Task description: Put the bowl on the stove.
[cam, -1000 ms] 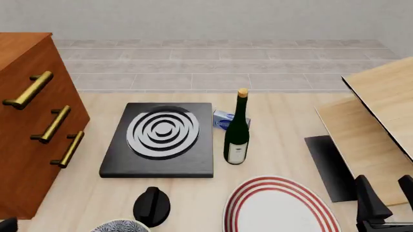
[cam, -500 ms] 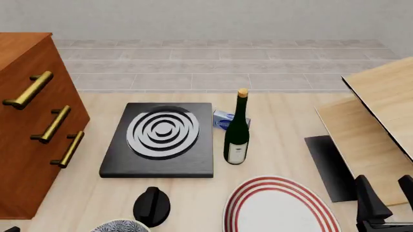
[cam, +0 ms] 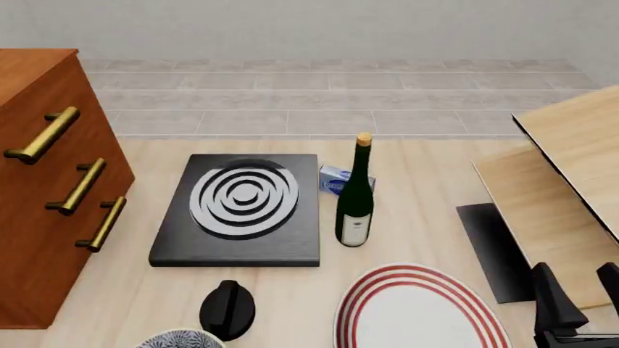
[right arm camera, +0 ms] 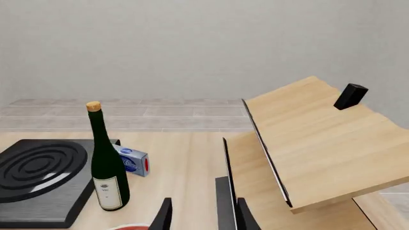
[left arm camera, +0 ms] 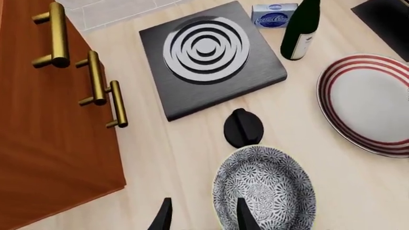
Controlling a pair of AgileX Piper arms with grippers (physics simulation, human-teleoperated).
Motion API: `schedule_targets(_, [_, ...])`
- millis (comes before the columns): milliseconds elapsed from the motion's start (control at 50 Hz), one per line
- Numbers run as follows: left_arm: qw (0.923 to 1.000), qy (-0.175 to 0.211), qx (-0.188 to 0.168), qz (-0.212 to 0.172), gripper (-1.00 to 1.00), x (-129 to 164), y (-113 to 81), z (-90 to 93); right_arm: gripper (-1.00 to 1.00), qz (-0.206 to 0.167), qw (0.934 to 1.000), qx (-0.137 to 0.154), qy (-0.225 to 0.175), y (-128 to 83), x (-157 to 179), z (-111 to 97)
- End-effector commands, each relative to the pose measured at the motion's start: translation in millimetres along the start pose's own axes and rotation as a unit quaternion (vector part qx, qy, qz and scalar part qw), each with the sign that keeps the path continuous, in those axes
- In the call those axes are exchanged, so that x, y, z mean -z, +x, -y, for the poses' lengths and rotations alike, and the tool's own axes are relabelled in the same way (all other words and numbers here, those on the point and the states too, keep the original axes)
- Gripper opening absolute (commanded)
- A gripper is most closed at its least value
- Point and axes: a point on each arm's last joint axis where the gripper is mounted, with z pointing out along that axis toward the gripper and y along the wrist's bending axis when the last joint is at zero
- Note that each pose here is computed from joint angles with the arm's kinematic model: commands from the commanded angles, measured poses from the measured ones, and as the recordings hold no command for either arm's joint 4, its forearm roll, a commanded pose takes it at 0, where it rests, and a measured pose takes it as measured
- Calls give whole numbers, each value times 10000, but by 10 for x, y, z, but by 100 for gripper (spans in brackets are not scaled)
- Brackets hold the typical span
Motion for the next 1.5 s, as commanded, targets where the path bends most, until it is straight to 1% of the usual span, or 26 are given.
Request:
schedule_targets(20, [9999,97,31,-102,100,-140,92,8,100,0,10000,-1,0,0,0,0])
schedule_targets(60, [9999,96,19,-126,100,-173,118,11,100,0,10000,-1,0,0,0,0])
schedule_targets(220, [9998,142,-10,-112,100,-251,106,11,100,0,10000,0,1,0,0,0])
schedule_targets(280, [9998,162,31,-98,100,-301,94,12,100,0,10000,1,1,0,0,0])
schedule_targets(340, [9997,214,15,-134,100,-349,132,18,100,-2,10000,0,0,0,0,0])
schedule_targets(500, [9996,251,37,-159,100,-444,153,25,100,1,10000,-1,0,0,0,0])
schedule_targets(560, [9994,302,96,-169,100,-483,163,30,100,0,10000,0,0,0,0,0])
schedule_targets(580, [9992,314,134,-197,100,-500,169,32,100,-1,10000,0,0,0,0,0])
schedule_targets(600, [9992,318,56,-217,100,-524,206,36,100,0,10000,0,0,0,0,0])
schedule_targets(620, [9991,327,73,-242,100,-548,227,39,100,0,10000,0,1,0,0,0])
schedule_targets(800, [9987,378,90,-328,100,-636,256,49,100,1,10000,-1,0,0,0,0])
schedule_targets(820, [9981,462,141,-371,100,-657,252,57,100,-1,10000,-1,0,0,0,0])
schedule_targets(860, [9983,443,84,-365,100,-649,265,55,100,1,10000,0,0,0,0,0])
schedule_targets(960, [9982,430,81,-412,100,-699,296,60,100,0,10000,0,0,0,0,0])
schedule_targets(1180, [9977,401,152,-518,100,-809,379,70,100,1,10000,-1,0,0,0,0])
schedule_targets(1500, [9974,375,159,-601,100,-939,468,80,100,0,10000,0,0,0,0,0])
